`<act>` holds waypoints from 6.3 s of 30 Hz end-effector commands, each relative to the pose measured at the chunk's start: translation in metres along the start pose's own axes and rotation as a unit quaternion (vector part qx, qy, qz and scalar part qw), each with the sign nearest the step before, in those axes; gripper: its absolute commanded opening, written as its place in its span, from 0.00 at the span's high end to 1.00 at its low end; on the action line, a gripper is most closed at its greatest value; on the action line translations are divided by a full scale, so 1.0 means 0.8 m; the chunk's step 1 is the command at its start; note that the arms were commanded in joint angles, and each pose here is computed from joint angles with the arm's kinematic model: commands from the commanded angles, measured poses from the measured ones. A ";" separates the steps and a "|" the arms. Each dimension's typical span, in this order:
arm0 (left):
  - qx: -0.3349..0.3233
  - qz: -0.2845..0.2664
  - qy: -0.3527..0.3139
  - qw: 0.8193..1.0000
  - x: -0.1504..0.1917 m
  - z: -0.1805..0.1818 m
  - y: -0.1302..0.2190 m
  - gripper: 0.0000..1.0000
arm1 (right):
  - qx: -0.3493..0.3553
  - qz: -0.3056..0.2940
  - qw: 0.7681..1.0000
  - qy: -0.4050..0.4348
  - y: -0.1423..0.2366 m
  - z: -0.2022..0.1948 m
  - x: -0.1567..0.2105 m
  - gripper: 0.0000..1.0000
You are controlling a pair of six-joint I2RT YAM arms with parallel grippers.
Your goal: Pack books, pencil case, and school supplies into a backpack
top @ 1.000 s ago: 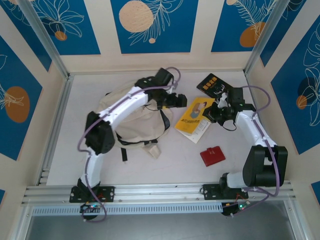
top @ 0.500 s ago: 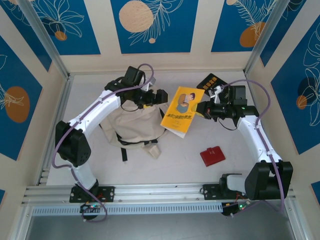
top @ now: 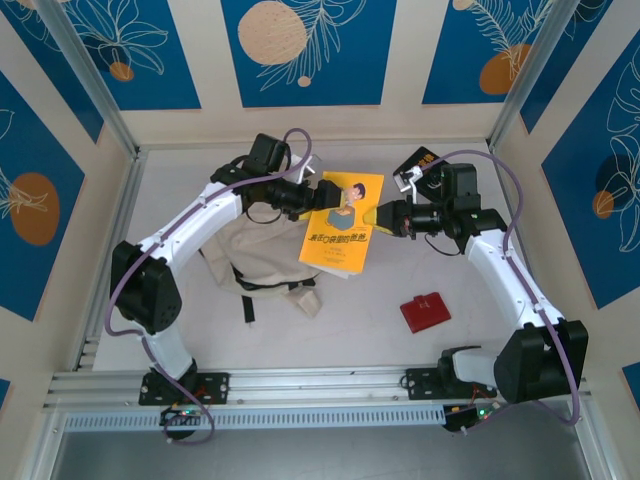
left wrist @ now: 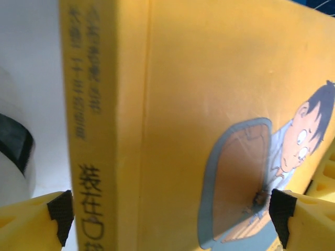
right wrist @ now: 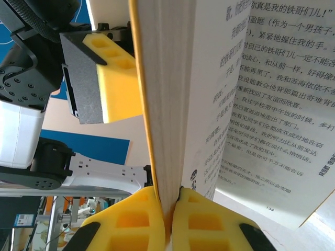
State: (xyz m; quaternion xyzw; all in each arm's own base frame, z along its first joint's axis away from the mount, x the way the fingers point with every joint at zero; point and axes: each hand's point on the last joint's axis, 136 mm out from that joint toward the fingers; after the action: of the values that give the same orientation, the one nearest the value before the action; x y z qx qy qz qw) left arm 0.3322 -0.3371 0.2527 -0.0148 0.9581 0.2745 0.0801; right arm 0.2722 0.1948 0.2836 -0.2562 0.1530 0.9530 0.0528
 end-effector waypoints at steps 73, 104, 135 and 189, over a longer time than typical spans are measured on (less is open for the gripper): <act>0.149 -0.382 0.233 0.882 -0.088 -0.001 0.144 0.88 | -0.047 -0.234 0.911 -0.337 -0.125 -0.040 -0.042 0.29; -0.028 -0.342 0.249 0.906 -0.013 0.101 0.120 0.17 | 0.094 -0.271 0.912 -0.293 -0.059 -0.061 -0.029 0.99; -0.492 0.060 -0.134 0.858 0.106 0.191 -0.001 0.20 | 0.331 -0.248 0.884 -0.220 0.107 -0.094 0.038 1.00; -0.319 -0.213 -0.205 0.900 -0.027 -0.013 0.066 1.00 | 0.145 -0.189 0.961 -0.137 0.046 -0.046 0.040 1.00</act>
State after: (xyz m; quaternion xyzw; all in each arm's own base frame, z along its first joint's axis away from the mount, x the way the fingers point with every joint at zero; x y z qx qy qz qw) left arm 0.3362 -0.2856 0.2581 -0.1298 0.7405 0.5874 0.2995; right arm 0.2541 0.1256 0.2239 -0.0944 0.3024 0.8932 0.3191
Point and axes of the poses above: each hand's point on the last joint's axis, 136 mm out from that joint toward the fingers, its own y axis back along the fingers, its own z axis along the line the jaws close on, x = y × z, and after that the axes turned 12 degrees about y, right-handed
